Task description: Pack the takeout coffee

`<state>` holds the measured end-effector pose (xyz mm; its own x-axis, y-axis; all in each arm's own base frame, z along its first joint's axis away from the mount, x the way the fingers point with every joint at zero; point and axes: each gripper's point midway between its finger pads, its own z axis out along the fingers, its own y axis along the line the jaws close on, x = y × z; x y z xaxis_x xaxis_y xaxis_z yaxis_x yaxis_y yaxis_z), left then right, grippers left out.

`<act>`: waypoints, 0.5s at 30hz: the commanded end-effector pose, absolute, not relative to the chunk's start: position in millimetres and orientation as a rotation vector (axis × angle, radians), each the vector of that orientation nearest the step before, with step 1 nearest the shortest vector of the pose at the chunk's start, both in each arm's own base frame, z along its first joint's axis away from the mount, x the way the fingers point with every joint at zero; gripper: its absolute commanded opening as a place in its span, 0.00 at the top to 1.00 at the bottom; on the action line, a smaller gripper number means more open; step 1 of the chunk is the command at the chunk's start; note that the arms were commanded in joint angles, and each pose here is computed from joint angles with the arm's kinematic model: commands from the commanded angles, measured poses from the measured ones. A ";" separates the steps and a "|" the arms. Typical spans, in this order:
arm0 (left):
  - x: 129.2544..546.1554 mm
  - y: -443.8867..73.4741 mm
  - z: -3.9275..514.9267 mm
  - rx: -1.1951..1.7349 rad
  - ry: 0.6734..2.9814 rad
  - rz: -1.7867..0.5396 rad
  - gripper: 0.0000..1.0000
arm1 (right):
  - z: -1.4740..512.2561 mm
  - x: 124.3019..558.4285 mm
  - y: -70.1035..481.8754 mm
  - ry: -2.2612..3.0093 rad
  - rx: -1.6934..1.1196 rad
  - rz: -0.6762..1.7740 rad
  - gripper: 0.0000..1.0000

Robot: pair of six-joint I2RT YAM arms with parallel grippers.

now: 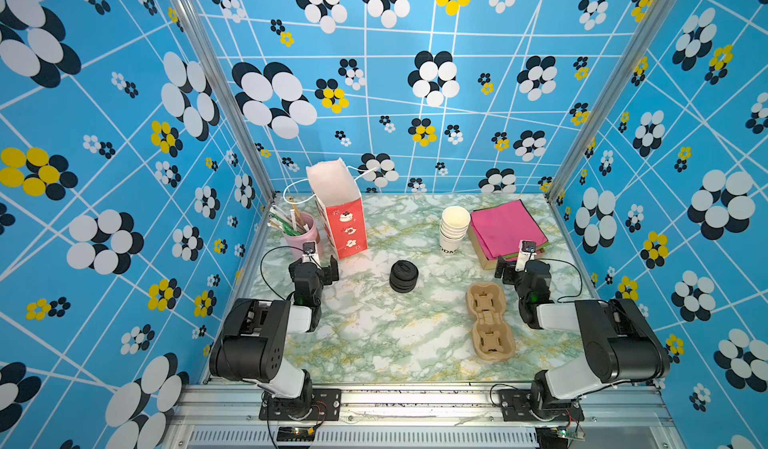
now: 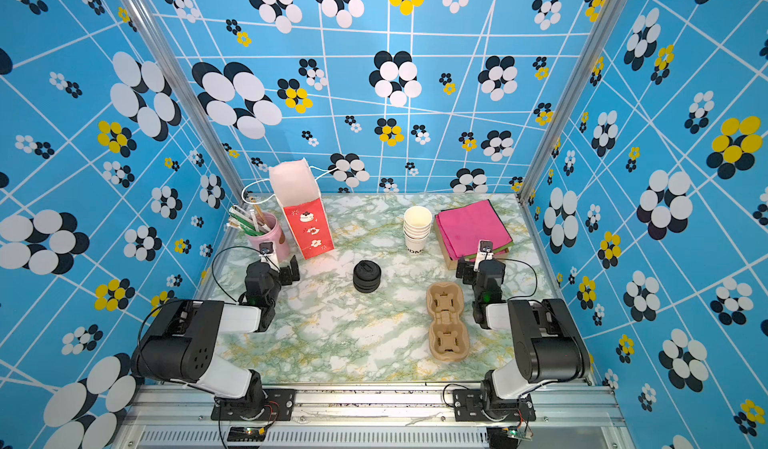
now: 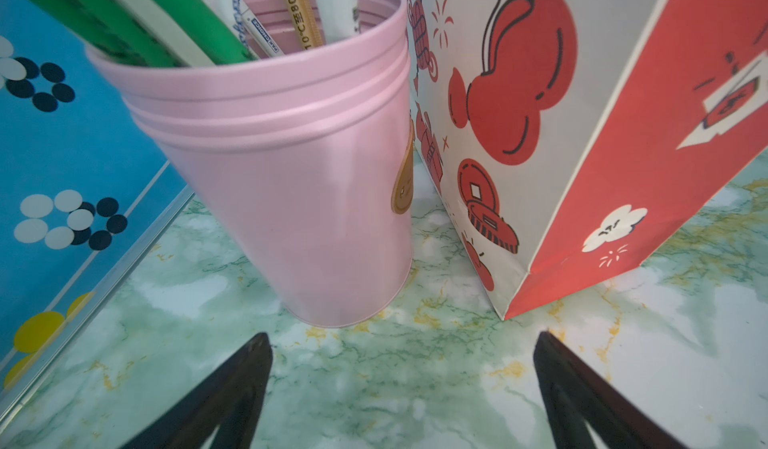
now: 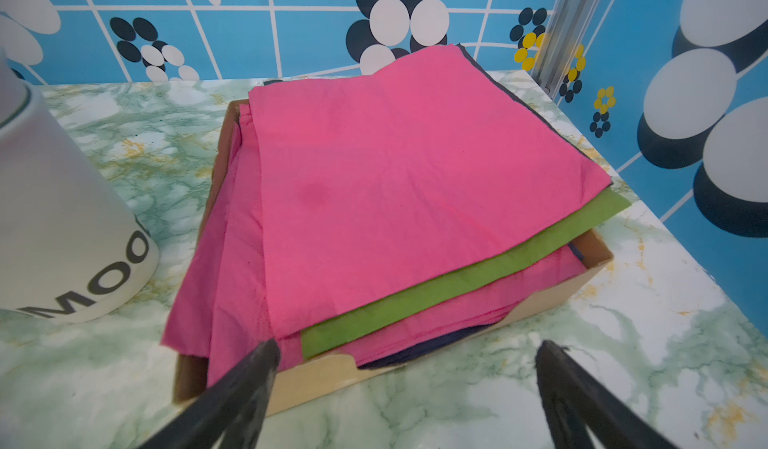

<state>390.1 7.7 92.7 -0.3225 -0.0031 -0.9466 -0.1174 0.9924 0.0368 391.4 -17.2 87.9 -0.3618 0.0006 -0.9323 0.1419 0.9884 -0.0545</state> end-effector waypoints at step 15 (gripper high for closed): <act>316.8 -28.7 197.3 -0.036 1.823 0.049 0.01 | 231.4 341.1 -9.1 1.866 0.175 -0.001 0.02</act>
